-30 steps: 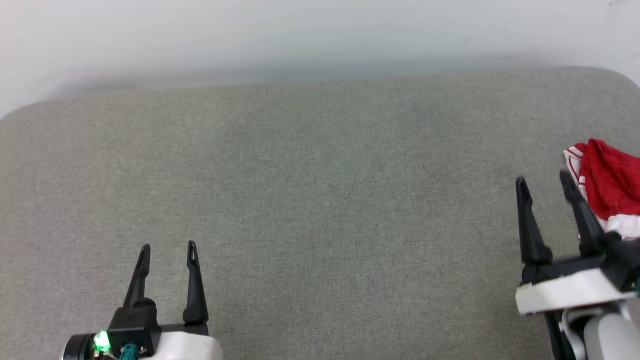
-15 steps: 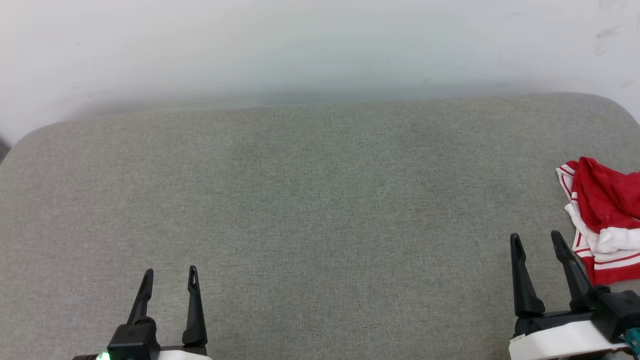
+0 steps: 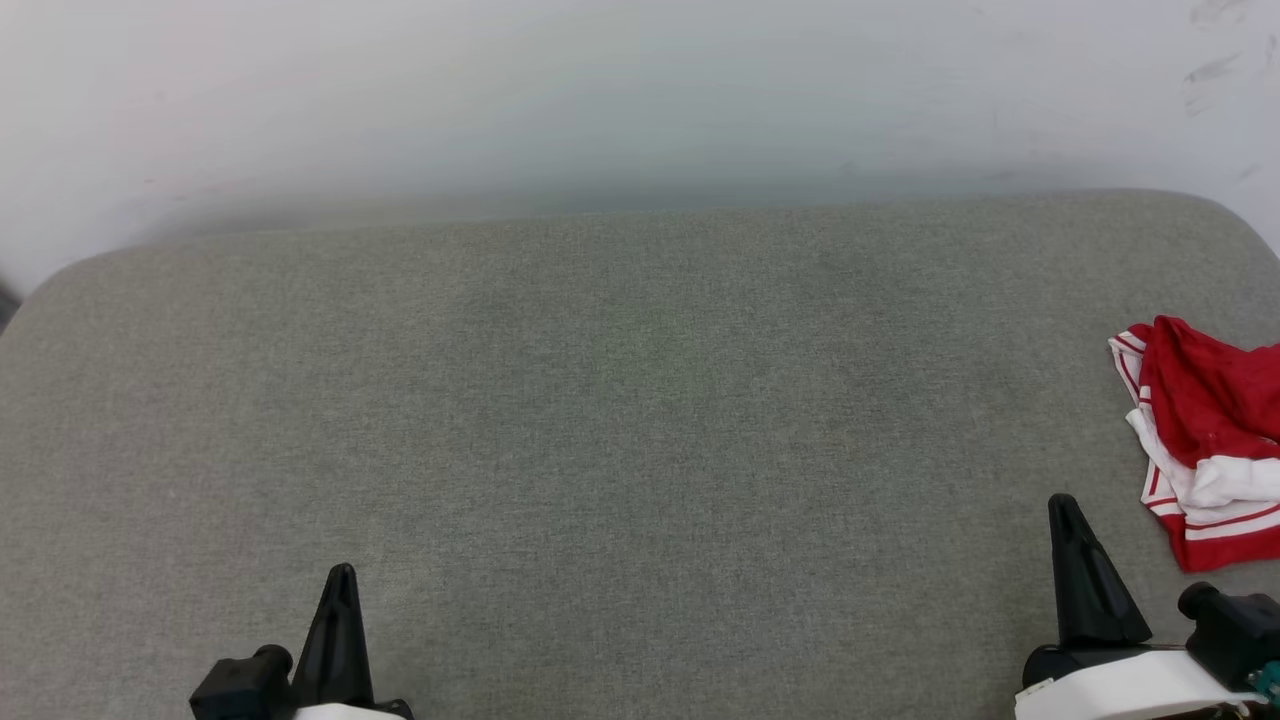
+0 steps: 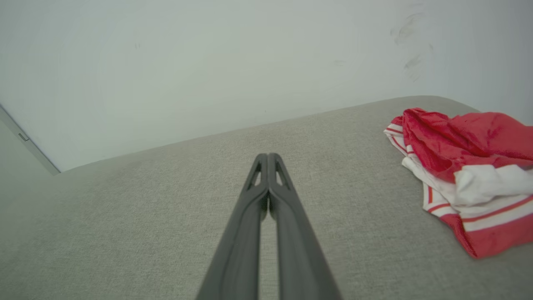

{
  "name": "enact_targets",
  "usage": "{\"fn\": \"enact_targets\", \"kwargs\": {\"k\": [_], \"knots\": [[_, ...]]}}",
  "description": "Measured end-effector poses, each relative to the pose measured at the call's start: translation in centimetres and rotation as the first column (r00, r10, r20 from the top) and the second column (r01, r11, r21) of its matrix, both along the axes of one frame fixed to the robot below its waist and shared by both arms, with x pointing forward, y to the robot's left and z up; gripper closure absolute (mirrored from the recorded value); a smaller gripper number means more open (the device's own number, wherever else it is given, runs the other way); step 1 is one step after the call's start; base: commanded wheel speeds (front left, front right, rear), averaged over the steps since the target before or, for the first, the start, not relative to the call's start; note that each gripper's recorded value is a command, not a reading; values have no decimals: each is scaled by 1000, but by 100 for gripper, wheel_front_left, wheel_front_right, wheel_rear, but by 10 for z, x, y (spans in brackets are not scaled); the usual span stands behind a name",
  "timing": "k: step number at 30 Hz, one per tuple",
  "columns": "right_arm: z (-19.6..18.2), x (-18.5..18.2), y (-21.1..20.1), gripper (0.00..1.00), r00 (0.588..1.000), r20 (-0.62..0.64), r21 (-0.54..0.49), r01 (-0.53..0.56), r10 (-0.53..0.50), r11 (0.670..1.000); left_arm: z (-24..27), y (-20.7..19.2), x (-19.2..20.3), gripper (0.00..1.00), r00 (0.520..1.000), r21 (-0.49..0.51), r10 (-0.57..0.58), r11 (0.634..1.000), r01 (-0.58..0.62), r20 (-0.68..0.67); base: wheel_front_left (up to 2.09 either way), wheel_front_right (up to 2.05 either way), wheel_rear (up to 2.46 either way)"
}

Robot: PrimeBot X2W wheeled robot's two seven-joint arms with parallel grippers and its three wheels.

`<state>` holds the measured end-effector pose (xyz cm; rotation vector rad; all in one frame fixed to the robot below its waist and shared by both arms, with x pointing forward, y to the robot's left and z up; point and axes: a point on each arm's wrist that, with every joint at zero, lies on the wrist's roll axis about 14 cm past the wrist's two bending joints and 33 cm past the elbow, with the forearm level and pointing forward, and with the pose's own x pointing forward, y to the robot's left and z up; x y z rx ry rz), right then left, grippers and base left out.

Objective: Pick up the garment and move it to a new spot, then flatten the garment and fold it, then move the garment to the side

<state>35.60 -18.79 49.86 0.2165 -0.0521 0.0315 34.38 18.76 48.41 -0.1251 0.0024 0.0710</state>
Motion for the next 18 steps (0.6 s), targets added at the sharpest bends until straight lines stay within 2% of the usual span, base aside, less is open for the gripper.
{"fn": "enact_targets", "kwargs": {"k": [9, 18], "knots": [[-5, 1, -5, 100, 999, -34, 168, 27, -22, 985, -5, 3, 5, 100, 1000, -181, 11, 983, -16, -26, 0, 0, 0], [-7, 5, -8, 100, 998, -54, 312, 47, -31, 949, -9, 5, 10, 100, 999, -338, 15, 941, -29, -45, 0, 0, 0]]}}
